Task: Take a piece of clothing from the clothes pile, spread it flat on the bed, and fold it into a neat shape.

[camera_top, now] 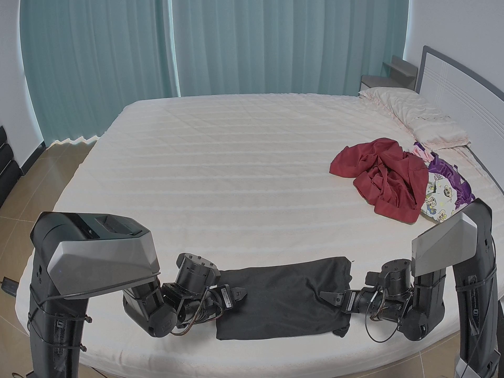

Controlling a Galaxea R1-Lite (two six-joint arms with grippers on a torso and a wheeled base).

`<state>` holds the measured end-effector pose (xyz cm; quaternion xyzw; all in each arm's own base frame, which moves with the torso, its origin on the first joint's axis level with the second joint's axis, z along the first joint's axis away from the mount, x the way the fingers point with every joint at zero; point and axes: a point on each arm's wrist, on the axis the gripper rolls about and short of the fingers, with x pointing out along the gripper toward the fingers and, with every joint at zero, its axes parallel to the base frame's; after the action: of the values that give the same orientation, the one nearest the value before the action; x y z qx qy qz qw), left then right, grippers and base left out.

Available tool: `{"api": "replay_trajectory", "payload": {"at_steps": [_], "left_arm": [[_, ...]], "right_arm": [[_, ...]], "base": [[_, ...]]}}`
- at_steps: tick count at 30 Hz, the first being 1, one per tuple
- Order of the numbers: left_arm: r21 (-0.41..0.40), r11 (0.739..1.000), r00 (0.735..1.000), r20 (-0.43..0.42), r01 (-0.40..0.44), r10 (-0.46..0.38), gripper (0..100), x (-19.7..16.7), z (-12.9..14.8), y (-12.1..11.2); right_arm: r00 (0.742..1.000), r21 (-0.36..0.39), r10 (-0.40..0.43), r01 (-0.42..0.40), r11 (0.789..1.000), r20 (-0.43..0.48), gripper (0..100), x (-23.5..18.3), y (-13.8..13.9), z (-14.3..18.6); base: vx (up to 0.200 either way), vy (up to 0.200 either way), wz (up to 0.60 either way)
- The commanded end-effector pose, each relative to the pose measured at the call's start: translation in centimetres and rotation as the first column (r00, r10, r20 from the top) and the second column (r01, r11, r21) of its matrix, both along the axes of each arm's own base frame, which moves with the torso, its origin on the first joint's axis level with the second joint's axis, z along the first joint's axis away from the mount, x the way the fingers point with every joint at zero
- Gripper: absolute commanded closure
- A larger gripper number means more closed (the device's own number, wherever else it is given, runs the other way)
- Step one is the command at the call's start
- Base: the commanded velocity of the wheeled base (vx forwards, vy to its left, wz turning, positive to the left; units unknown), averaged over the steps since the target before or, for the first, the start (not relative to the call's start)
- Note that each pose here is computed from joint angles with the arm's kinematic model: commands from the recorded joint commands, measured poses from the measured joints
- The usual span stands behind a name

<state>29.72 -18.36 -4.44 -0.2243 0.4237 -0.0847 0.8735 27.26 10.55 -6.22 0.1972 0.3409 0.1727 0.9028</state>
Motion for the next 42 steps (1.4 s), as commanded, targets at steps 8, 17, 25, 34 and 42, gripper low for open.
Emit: {"api": "replay_trajectory", "payload": {"at_steps": [8, 17, 25, 34, 42], "left_arm": [[0.001, 1.0, 1.0, 0.008, 0.018, -0.018, 0, -0.2, -0.4, -0.8], [0.001, 0.999, 0.999, 0.011, 0.037, -0.037, 0, -0.4, -0.5, -1.4], [-0.001, 0.999, 0.999, 0.014, 0.035, -0.035, 100, -0.3, -0.5, -1.5], [0.002, 0.999, 0.999, 0.011, 0.032, -0.032, 100, -0.5, -0.4, -1.3], [0.002, 1.0, 1.0, 0.014, 0.024, -0.024, 100, -0.8, 0.2, -0.8]], "right_arm": [[0.999, -0.025, 0.044, -0.044, 0.999, -0.002, 0, 0.1, 1.5, -1.8], [0.998, -0.025, 0.065, -0.065, 0.998, -0.005, 0, 0.0, 2.3, -2.2], [0.997, -0.012, 0.069, -0.069, 0.998, 0.018, 100, 0.5, 2.8, -2.1], [0.998, -0.004, 0.065, -0.065, 0.998, 0.005, 100, 0.2, 2.8, -2.0], [0.998, 0.0, 0.065, -0.065, 0.998, 0.007, 100, 0.2, 2.8, -1.8]], "base": [[0.0, 0.0, 0.0], [0.0, 0.0, 0.0], [0.0, 0.0, 0.0], [0.0, 0.0, 0.0], [0.0, 0.0, 0.0]]}}
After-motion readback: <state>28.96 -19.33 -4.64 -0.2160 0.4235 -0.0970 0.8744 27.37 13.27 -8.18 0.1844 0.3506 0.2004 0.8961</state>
